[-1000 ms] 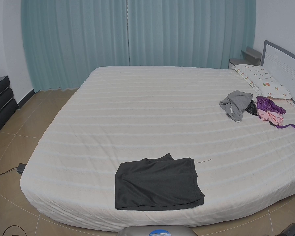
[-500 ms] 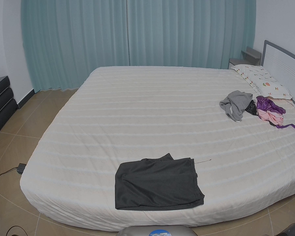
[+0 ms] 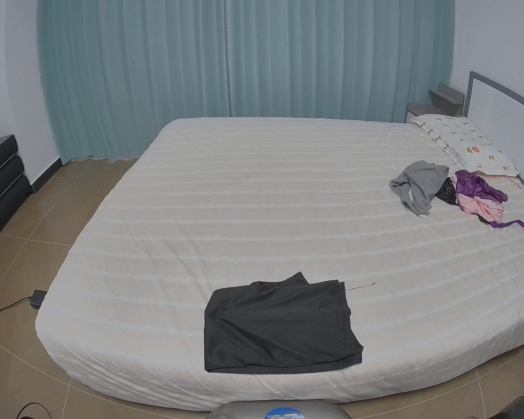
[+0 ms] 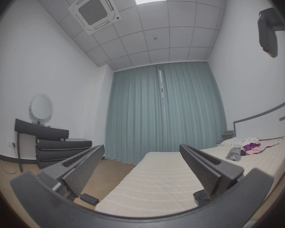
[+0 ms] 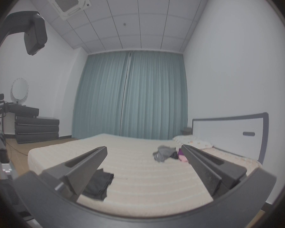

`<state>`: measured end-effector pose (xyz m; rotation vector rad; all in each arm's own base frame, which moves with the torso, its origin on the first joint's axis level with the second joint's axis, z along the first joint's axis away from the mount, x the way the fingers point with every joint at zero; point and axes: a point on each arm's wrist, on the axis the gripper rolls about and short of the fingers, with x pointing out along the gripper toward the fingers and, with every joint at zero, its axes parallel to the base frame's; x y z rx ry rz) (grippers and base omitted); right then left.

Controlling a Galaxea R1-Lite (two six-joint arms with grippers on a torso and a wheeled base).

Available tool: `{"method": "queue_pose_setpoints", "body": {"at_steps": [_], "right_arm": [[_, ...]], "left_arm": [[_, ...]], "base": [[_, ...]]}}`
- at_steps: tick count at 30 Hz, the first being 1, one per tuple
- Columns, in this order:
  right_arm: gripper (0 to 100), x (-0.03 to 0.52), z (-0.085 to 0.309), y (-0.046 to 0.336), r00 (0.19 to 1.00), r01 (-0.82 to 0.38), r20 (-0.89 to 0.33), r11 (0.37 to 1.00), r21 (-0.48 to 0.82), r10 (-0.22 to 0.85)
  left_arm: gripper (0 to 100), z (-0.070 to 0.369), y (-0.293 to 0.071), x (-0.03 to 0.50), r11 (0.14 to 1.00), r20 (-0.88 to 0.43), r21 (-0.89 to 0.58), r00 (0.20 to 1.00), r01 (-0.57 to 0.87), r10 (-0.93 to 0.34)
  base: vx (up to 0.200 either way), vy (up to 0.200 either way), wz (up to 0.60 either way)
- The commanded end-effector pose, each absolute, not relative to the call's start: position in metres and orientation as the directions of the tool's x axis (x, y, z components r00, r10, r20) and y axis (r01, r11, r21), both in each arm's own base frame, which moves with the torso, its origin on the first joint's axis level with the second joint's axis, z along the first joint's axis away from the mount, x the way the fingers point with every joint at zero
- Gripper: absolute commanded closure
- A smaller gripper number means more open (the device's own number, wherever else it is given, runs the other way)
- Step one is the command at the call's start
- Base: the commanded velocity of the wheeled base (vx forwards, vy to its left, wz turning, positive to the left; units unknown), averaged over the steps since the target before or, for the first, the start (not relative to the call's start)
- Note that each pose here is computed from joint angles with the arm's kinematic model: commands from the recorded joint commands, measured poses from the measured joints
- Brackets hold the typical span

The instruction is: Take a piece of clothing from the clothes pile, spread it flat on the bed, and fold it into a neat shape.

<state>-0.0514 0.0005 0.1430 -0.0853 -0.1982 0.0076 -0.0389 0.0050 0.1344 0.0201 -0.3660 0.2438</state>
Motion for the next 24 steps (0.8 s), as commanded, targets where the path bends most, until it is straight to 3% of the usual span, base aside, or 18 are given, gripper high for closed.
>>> {"method": "queue_pose_setpoints", "body": {"at_steps": [1,5,8,16,24], "right_arm": [[0,-0.025,0.097,0.0,0.978,0.031,0.209,0.992,-0.124,-0.005],[0,-0.023,0.081,-0.001,0.997,0.069,0.047,0.992,-0.106,-0.064],[0,-0.023,0.082,-0.001,0.996,0.072,0.058,0.994,-0.08,-0.067],[0,-0.023,0.081,-0.001,0.996,0.066,0.054,0.997,0.048,-0.069],[0,-0.023,0.081,-0.001,0.996,0.066,0.054,0.996,0.057,-0.069]], "left_arm": [[0,0.109,0.002,-0.028,0.994,0.318,0.024,0.944,-0.103,0.09],[0,0.091,0.001,-0.023,0.996,0.137,0.046,0.988,-0.074,0.067],[0,0.082,0.001,-0.022,0.997,0.058,0.045,0.996,-0.07,0.067],[0,0.075,0.0,-0.022,1.0,-0.023,-0.002,1.0,0.0,0.0],[0,0.075,0.0,-0.022,1.0,-0.008,0.0,1.0,0.005,-0.005]], "base": [[0.0,0.0,0.0],[0.0,0.0,0.0],[0.0,0.0,0.0],[0.0,0.0,0.0],[0.0,0.0,0.0]]}}
